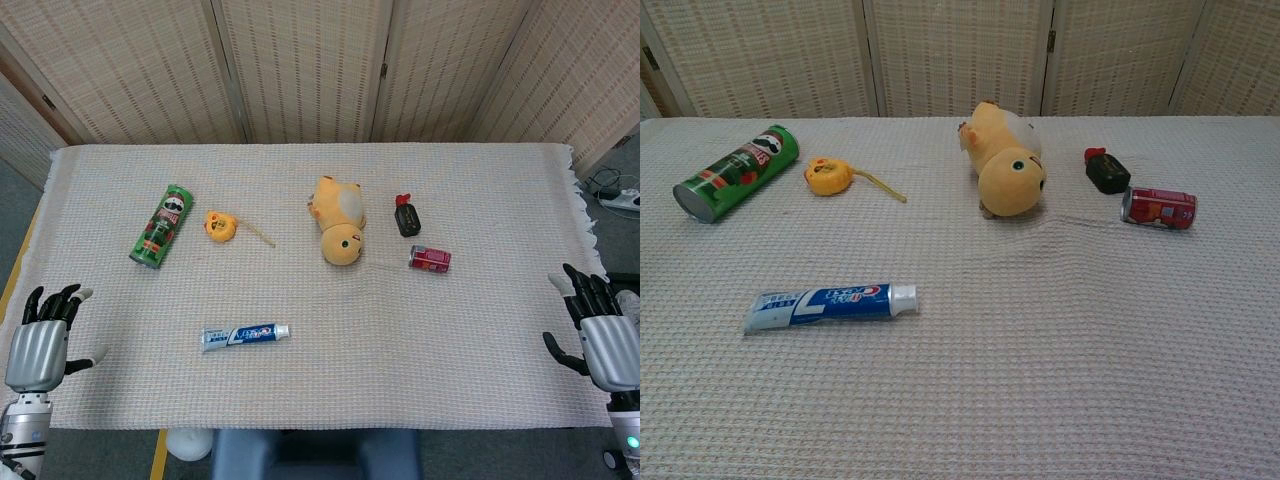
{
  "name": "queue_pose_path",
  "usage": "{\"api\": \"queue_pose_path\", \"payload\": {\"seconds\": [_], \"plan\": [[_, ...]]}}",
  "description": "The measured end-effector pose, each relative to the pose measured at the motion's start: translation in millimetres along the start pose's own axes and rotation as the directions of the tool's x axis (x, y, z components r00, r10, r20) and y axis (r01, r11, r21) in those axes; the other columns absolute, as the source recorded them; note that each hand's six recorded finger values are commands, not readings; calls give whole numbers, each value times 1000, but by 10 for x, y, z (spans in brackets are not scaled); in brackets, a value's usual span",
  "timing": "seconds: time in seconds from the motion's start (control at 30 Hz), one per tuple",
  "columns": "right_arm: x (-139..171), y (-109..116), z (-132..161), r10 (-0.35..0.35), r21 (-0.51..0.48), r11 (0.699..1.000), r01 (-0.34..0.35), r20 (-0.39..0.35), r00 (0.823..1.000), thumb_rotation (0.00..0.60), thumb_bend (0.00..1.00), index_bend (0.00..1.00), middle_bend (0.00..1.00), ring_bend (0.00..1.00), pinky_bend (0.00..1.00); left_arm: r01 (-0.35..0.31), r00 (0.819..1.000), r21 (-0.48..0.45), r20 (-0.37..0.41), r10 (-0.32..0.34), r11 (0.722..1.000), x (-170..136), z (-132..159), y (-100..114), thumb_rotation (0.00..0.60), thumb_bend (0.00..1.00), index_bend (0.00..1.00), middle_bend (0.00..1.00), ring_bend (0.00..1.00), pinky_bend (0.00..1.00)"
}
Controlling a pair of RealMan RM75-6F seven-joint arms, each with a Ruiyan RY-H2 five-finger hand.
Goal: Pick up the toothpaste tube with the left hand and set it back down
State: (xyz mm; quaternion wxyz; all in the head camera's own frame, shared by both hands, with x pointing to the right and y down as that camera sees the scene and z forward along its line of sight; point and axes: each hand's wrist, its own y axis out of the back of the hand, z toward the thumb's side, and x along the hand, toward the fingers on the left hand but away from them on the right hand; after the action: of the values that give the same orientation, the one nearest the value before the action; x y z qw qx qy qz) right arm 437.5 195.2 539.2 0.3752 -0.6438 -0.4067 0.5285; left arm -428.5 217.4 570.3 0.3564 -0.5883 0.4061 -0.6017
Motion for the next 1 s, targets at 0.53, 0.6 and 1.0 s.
{"api": "queue_pose_path", "payload": {"seconds": [0.53, 0.6, 1.0], "plan": [[79, 7, -3, -11, 6, 1000, 11, 12, 1000, 600, 415, 0, 0, 60, 0, -53, 990, 82, 132, 42, 995, -41, 213, -34, 600, 121, 238, 186, 198, 14], [80, 5, -11, -8, 8, 1000, 8, 16, 1000, 600, 415, 0, 0, 61, 0, -44, 987, 63, 157, 34, 997, 5, 283, -46, 600, 121, 241, 186, 198, 16], [56, 35, -29, -8, 13, 1000, 7, 19, 1000, 600, 415, 0, 0, 59, 0, 66, 914, 60, 397, -84, 996, 321, 1002, -323, 600, 121, 237, 187, 200, 30]]}}
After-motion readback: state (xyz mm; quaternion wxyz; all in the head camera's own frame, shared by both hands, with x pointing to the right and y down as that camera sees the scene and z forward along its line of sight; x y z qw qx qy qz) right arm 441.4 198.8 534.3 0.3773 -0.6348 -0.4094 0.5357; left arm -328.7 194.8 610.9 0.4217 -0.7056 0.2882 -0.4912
